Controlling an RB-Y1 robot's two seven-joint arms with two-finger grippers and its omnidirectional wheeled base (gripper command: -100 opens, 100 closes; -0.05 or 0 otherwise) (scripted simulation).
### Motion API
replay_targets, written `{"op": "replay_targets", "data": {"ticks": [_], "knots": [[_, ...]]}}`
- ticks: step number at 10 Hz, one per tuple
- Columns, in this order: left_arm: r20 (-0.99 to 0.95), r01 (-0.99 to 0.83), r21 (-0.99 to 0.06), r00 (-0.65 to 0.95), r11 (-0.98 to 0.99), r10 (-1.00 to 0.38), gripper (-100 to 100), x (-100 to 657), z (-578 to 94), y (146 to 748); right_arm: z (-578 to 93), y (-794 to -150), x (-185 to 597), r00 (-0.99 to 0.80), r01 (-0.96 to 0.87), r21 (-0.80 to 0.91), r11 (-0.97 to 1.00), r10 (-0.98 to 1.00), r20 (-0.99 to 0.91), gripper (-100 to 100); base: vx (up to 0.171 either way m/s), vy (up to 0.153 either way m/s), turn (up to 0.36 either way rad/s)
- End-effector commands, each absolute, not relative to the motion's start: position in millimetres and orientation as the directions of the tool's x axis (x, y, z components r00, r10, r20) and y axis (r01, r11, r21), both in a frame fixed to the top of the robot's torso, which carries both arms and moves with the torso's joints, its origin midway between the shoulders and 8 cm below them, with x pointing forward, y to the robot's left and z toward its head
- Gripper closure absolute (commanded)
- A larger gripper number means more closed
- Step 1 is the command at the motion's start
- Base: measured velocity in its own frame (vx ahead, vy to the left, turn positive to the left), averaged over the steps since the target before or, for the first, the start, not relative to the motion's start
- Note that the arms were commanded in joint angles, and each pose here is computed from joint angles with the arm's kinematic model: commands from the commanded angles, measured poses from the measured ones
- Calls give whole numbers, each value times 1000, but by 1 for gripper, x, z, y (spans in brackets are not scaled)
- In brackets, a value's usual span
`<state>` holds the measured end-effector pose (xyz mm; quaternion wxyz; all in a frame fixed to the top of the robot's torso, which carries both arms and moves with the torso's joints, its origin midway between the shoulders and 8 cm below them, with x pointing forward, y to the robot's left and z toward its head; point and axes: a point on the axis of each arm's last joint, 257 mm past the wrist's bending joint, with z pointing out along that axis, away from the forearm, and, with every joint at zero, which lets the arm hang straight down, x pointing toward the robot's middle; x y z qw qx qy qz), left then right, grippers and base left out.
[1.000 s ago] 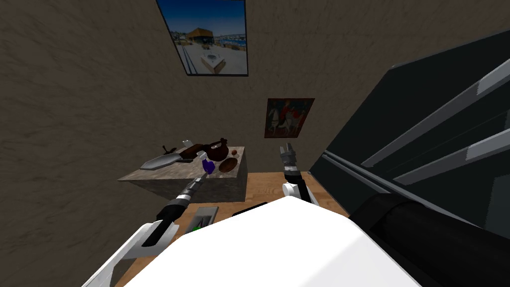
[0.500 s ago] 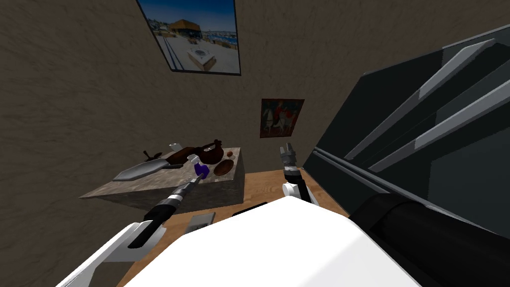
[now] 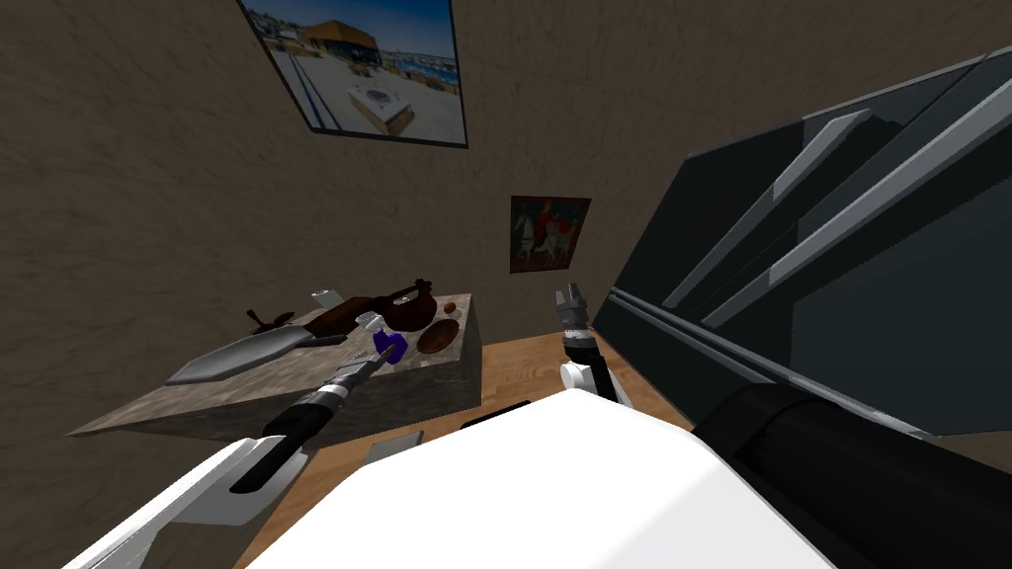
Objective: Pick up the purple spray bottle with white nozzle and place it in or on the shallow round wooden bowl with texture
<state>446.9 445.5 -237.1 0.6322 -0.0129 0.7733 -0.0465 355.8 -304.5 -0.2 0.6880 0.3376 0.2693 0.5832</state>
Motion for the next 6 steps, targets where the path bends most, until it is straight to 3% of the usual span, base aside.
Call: {"op": "replay_targets", "data": {"ticks": [1,2,3,4,6], "knots": [[-978,44,-34,-206,998,-24,-100,448,-232,455,0,-305,356,175,-621,779,92,984,23,0,7,26,-165],[-978,43,-56,-204,998,-46,-100,449,-234,451,0,-305,356,175,-621,779,92,984,23,0,4,16,-37],[-978,43,-52,-204,998,-42,0,449,-233,452,0,-305,356,175,-621,779,92,984,23,0,0,0,0],[-978,34,-55,-204,998,-47,-100,462,-235,446,0,-305,356,175,-621,779,92,984,23,0,-39,34,-49],[-978,26,-56,-204,998,-50,-100,476,-235,440,0,-305,356,175,-621,779,92,984,23,0,-66,63,-55]]}}
